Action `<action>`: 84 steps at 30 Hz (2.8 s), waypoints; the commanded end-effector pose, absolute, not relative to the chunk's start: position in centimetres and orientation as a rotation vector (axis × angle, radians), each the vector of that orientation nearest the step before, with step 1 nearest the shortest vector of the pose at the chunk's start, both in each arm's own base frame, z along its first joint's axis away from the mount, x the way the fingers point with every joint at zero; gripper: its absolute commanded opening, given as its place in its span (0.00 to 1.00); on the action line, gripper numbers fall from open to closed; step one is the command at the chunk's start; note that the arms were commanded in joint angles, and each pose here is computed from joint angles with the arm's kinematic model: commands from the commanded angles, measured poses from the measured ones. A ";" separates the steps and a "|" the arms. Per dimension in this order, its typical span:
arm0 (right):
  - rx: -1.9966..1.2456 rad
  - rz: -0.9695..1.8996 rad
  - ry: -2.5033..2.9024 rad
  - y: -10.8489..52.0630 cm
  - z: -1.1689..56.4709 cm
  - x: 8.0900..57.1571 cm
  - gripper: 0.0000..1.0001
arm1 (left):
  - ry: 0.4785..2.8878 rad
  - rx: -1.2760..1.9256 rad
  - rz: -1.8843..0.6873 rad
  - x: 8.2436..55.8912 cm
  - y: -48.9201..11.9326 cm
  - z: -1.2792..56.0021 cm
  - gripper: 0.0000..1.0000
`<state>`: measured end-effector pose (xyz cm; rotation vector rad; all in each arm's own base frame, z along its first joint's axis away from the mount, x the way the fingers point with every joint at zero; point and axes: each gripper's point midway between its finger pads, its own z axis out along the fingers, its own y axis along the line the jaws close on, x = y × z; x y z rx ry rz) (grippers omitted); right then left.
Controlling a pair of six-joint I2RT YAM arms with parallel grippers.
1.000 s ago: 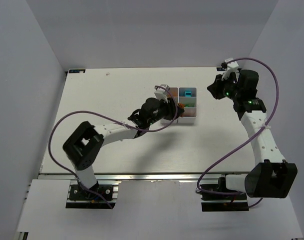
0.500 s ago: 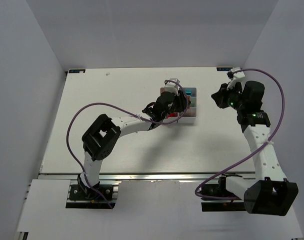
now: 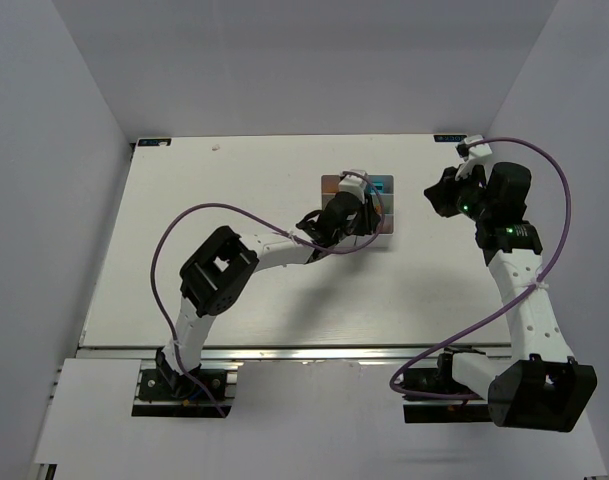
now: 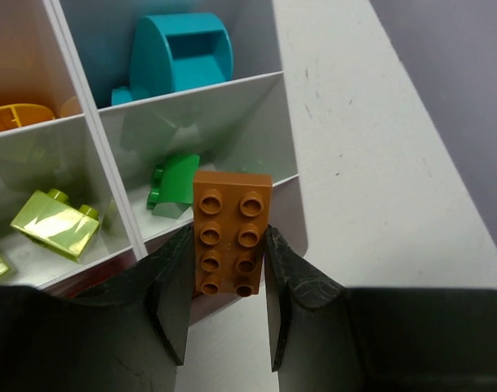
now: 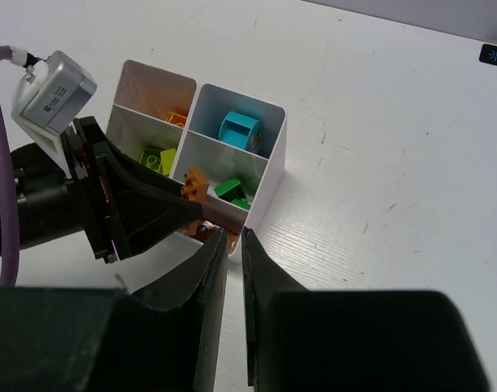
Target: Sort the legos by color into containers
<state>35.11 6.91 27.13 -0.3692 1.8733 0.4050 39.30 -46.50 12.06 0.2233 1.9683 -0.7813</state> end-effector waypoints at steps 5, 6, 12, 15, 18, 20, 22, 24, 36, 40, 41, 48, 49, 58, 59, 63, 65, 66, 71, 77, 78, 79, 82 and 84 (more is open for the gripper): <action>-0.365 0.431 1.845 7.1 27.9 35.2 0.18 | 1.937 0.252 -0.739 39.6 -46.8 13.8 0.39; -0.365 0.431 1.845 7.1 27.9 35.2 0.18 | 1.939 0.251 -0.737 39.7 -46.7 13.7 0.43; -0.365 0.433 1.853 7.1 27.6 35.1 0.18 | 1.935 0.260 -0.729 39.6 -46.9 13.9 0.56; -0.363 0.435 1.856 7.0 27.5 35.1 0.18 | 1.927 0.270 -0.733 39.4 -47.2 14.3 0.59; -0.368 0.438 1.857 7.1 27.4 35.0 0.18 | 1.913 0.268 -0.746 39.2 -47.4 15.0 0.59; -0.376 0.441 1.855 7.2 27.4 34.9 0.18 | 1.884 0.263 -0.768 39.1 -47.7 16.5 0.58; -0.397 0.443 1.850 7.3 27.4 34.7 0.20 | 1.855 0.262 -0.793 38.9 -48.1 18.0 0.58; -0.420 0.456 1.842 7.6 27.6 34.4 0.22 | 1.807 0.257 -0.822 38.6 -48.4 20.8 0.58; -0.611 0.534 1.832 9.3 27.8 33.0 0.59 | 1.784 0.133 -0.796 35.7 -39.8 29.1 0.98; -0.625 0.565 1.855 9.5 27.7 33.1 0.89 | 1.826 0.087 -0.757 34.3 -35.1 28.5 0.98; -0.622 0.564 1.856 9.5 28.0 33.2 0.89 | 1.825 0.076 -0.743 34.1 -34.2 28.6 0.98; -0.531 0.540 1.954 8.6 27.7 33.7 0.89 | 1.844 0.007 -0.657 32.1 -26.9 29.9 0.98; -0.517 0.532 1.980 8.3 27.3 33.7 0.89 | 1.823 -0.001 -0.662 31.6 -26.1 30.9 0.98; -0.487 0.474 2.023 7.4 27.4 33.5 0.89 | 1.831 -0.055 -0.606 30.5 -22.0 31.1 0.98; -0.474 0.464 2.026 7.2 27.5 33.5 0.89 | 1.830 -0.060 -0.603 30.4 -21.9 31.1 0.98; -0.381 0.409 2.053 6.2 27.5 34.0 0.89 | 1.826 -0.079 -0.602 30.0 -21.3 31.1 0.98; -0.330 0.390 2.062 5.7 27.3 34.3 0.89 | 1.824 -0.086 -0.599 29.9 -21.0 31.2 0.98; -0.319 0.382 2.061 5.6 27.3 34.3 0.89 | 1.825 -0.087 -0.597 29.9 -21.0 31.2 0.98; -0.295 0.363 2.052 5.3 27.0 34.5 0.90 | 1.833 -0.092 -0.590 29.7 -20.7 31.3 0.98; -0.282 0.382 2.038 5.5 26.9 34.7 0.89 | 1.831 -0.095 -0.580 29.5 -20.3 31.5 0.98; -0.279 0.382 2.040 5.5 26.9 34.7 0.89 | 1.831 -0.097 -0.576 29.5 -20.3 31.4 0.98; -0.276 0.377 2.042 5.4 26.8 34.8 0.89 | 1.830 -0.102 -0.578 29.5 -20.2 31.5 0.98; -0.266 0.354 2.037 5.1 26.7 34.8 0.89 | 1.833 -0.106 -0.575 29.4 -20.0 31.4 0.98; -0.258 0.345 2.031 5.0 26.7 34.7 0.89 | 1.833 -0.107 -0.574 29.4 -20.0 31.5 0.98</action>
